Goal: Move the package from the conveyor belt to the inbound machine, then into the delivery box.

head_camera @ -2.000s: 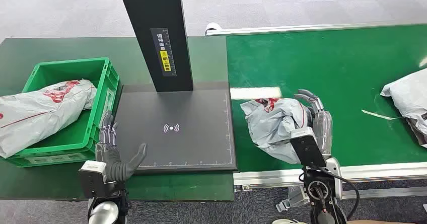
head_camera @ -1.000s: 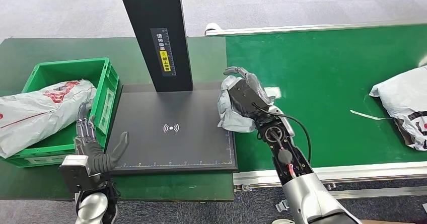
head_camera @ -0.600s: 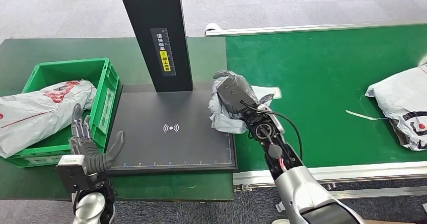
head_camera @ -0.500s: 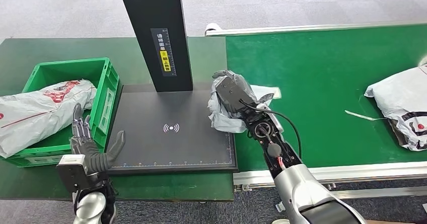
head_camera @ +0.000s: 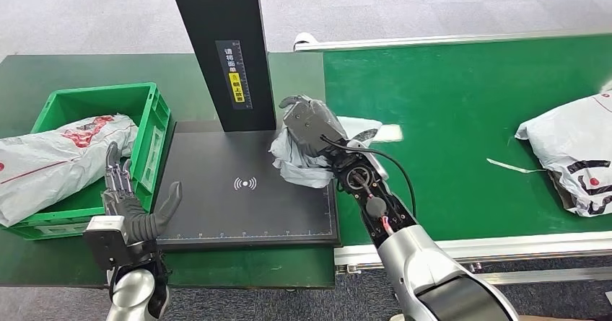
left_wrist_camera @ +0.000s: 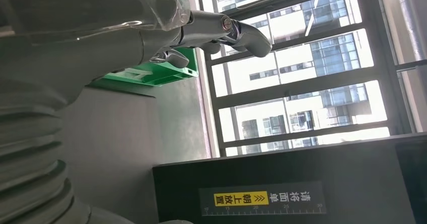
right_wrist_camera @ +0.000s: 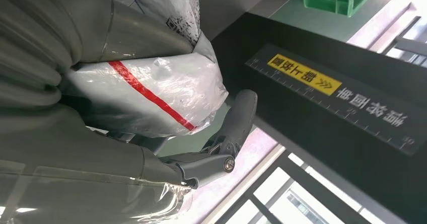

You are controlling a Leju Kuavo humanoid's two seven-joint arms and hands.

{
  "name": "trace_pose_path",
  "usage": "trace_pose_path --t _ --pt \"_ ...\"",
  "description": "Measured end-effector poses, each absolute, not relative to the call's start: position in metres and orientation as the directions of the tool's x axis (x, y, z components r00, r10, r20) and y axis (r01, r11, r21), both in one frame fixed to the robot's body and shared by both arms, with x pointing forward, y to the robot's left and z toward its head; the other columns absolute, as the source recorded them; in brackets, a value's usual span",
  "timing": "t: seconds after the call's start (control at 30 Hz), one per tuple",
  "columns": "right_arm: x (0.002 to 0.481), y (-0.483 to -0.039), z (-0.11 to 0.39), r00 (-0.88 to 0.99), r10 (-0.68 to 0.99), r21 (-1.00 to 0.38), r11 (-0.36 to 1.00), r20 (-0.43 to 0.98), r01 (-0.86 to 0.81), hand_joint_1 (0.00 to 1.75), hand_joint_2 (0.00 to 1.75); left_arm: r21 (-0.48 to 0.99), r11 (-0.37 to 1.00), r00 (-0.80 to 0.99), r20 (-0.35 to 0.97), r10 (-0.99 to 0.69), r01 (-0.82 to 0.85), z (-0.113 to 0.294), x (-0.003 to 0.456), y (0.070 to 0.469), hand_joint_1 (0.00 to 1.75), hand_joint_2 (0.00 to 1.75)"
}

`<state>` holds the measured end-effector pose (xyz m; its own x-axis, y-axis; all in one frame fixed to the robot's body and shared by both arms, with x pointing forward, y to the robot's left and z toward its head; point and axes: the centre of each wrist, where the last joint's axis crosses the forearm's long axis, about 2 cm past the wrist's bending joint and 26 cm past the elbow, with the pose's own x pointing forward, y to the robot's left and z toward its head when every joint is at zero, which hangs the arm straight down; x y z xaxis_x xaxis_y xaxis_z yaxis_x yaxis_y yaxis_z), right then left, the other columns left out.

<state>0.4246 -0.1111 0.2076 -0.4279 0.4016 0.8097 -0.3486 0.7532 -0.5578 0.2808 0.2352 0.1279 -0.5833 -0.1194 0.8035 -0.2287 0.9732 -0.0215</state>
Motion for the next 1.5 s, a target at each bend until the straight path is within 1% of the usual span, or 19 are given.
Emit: trace_pose_path --t 0.43,1.13,1.17,1.2,1.23,1.3,1.33,1.37,1.5 --pt "0.416 -0.076 0.222 -0.467 0.346 -0.546 0.73 0.814 -0.411 1.75 1.75 -0.024 0.973 -0.595 0.795 -0.12 -0.228 0.133 0.286 0.233 0.0 1.75" --pt "0.414 -0.07 0.225 -0.466 0.335 -0.54 0.726 0.819 -0.426 1.75 1.75 -0.027 0.974 -0.595 0.796 -0.115 -0.225 0.135 0.289 0.233 0.0 1.75" --pt "0.414 -0.07 0.225 -0.463 0.337 -0.54 0.725 0.82 -0.427 1.71 1.75 -0.026 0.975 -0.595 0.796 -0.114 -0.222 0.136 0.29 0.233 0.0 1.75" --pt "0.414 -0.069 0.224 -0.459 0.34 -0.54 0.725 0.821 -0.429 1.33 1.75 -0.025 0.975 -0.594 0.796 -0.114 -0.22 0.137 0.291 0.233 0.0 1.75" --pt "0.414 -0.069 0.224 -0.455 0.343 -0.54 0.724 0.822 -0.43 0.89 1.75 -0.023 0.976 -0.593 0.797 -0.113 -0.217 0.137 0.292 0.232 0.0 1.75" --pt "0.414 -0.07 0.222 -0.448 0.347 -0.54 0.722 0.824 -0.434 0.05 0.87 -0.021 0.977 -0.591 0.799 -0.112 -0.213 0.137 0.293 0.232 0.0 1.75" --pt "0.414 -0.07 0.22 -0.444 0.35 -0.54 0.72 0.825 -0.437 0.0 0.44 -0.02 0.977 -0.59 0.8 -0.11 -0.21 0.137 0.294 0.231 0.0 1.75" --pt "0.413 -0.07 0.219 -0.438 0.352 -0.538 0.718 0.827 -0.441 0.0 0.0 -0.02 0.978 -0.589 0.801 -0.109 -0.207 0.137 0.294 0.231 0.0 1.75" --pt "0.412 -0.07 0.213 -0.406 0.318 -0.498 0.713 0.857 -0.493 0.0 0.0 -0.011 0.98 -0.584 0.804 -0.109 -0.198 0.137 0.296 0.229 0.0 1.75"
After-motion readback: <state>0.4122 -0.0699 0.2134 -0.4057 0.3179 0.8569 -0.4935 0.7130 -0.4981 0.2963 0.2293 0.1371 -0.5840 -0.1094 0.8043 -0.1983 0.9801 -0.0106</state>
